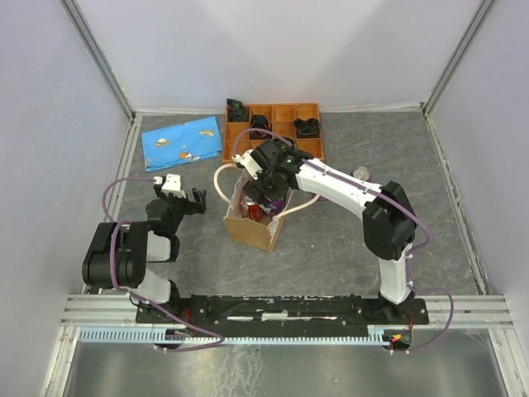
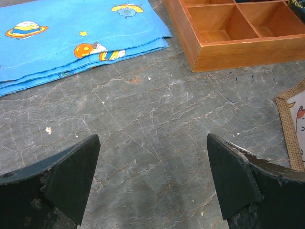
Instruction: Take the beverage out of the canvas bag
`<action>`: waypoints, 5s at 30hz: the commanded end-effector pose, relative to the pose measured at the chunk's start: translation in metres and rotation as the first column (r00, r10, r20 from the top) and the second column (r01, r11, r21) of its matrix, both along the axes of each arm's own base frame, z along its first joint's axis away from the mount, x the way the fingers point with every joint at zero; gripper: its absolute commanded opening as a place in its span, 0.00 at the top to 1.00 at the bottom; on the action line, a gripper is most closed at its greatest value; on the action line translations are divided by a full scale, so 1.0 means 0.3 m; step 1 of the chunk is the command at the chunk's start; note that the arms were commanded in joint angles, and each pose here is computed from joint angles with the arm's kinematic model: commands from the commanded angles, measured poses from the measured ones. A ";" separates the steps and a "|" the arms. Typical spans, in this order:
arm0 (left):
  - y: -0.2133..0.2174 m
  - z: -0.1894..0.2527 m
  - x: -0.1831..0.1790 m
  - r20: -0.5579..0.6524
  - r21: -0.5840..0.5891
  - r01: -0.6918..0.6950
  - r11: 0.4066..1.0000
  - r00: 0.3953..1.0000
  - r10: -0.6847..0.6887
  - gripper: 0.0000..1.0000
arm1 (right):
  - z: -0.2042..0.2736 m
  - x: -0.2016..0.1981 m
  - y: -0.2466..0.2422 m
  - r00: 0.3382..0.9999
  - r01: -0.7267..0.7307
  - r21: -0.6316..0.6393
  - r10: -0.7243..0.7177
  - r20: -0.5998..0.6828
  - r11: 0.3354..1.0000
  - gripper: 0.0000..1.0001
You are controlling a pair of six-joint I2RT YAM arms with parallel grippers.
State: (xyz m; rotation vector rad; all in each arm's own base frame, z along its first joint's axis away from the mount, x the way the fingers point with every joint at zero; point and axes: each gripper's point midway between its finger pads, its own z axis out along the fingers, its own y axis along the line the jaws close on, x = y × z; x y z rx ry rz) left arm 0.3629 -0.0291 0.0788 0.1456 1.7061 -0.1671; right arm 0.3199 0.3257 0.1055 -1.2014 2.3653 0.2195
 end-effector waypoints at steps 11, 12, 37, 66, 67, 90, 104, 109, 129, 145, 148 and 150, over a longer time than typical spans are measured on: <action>0.004 0.053 0.015 0.071 0.047 0.014 0.999 0.997 -0.017 0.01 | -0.096 -0.003 0.040 0.997 0.001 0.009 -0.001 -0.079 1.000 0.28; 0.004 0.053 0.015 0.071 0.048 0.014 0.999 0.997 -0.017 0.01 | -0.102 -0.005 0.039 0.997 0.002 0.007 -0.002 -0.083 1.000 0.35; 0.004 0.052 0.015 0.070 0.047 0.014 0.999 0.997 -0.017 0.01 | 0.631 0.089 -0.026 0.908 0.031 0.275 -0.142 0.393 0.961 1.00; 0.004 0.051 0.015 0.069 0.048 0.014 0.999 0.997 -0.017 0.01 | 0.613 -0.010 -0.953 0.368 0.775 0.364 -0.837 0.406 0.517 1.00; 0.005 0.052 0.015 0.070 0.048 0.013 0.999 0.997 -0.016 0.01 | 0.569 -0.015 -0.957 0.379 0.785 0.353 -0.845 0.377 0.510 1.00; 0.004 0.052 0.014 0.070 0.047 0.014 0.999 0.997 -0.017 0.01 | 0.086 -0.005 -0.882 0.462 0.858 0.201 -0.881 0.099 0.473 0.94; 0.003 0.053 0.015 0.071 0.048 0.014 0.999 0.997 -0.017 0.01 | -0.055 -0.038 -0.865 0.464 0.881 0.088 -0.885 0.022 0.464 0.42; 0.003 0.052 0.015 0.070 0.047 0.014 0.999 0.997 -0.017 0.01 | -0.054 -0.041 -0.877 0.454 0.888 0.073 -0.891 0.035 0.455 0.01; 0.004 0.053 0.014 0.070 0.048 0.013 0.999 0.997 -0.017 0.01 | 0.815 -0.060 -0.669 0.631 0.467 0.671 -0.749 0.203 0.575 0.04; 0.004 0.053 0.015 0.071 0.048 0.013 0.999 0.997 -0.016 0.01 | 0.646 -0.076 -0.038 0.876 0.192 0.378 -0.332 0.350 0.906 0.08; 0.004 0.054 0.016 0.071 0.048 0.013 0.999 0.997 -0.016 0.01 | 0.559 -0.054 0.030 0.896 0.206 0.365 -0.325 0.303 0.908 0.07; 0.005 0.052 0.015 0.069 0.047 0.013 0.999 0.997 -0.016 0.01 | 0.495 -0.049 0.068 0.911 0.214 0.350 -0.316 0.266 0.912 0.06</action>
